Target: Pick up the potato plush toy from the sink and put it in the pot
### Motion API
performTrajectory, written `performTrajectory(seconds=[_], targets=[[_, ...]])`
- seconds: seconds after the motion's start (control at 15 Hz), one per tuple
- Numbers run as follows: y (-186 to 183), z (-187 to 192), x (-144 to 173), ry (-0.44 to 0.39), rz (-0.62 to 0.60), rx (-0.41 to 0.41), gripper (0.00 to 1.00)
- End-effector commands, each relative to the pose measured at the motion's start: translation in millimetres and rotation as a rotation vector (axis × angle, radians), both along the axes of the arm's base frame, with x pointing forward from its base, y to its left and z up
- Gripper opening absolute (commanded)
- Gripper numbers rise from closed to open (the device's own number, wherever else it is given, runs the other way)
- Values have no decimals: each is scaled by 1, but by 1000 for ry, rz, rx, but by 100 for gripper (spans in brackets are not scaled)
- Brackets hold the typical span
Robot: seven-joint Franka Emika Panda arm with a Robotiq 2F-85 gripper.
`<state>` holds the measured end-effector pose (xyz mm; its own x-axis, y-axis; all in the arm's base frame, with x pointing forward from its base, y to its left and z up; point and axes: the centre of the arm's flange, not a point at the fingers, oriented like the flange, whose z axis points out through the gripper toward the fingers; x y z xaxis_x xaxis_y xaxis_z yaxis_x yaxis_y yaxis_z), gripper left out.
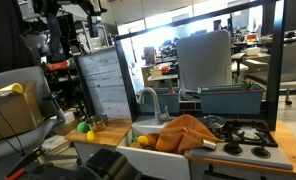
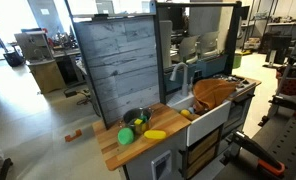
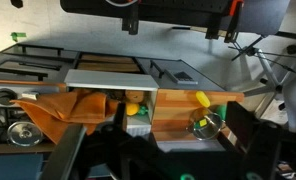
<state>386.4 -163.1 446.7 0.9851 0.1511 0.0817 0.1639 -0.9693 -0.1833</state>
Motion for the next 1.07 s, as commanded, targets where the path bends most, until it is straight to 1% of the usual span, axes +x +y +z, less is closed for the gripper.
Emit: performTrajectory(seconds=[0.0, 0.13, 0.2, 0.27, 0.4, 0.67, 0.73, 0.87, 1.0], targets=[[0, 0, 0, -1, 0, 0, 100], [-3, 0, 13, -2, 20, 8, 100], [-6, 1, 25, -21, 34, 30, 100], [-8, 1, 32, -22, 47, 37, 100], [-12, 1, 57, -24, 57, 75, 100], [-16, 1, 107, 9, 49, 118, 100], [-16, -3, 122, 32, 50, 123, 100], [-15, -16, 154, 57, 48, 127, 100], [-11, -39, 192, 93, 52, 125, 100]])
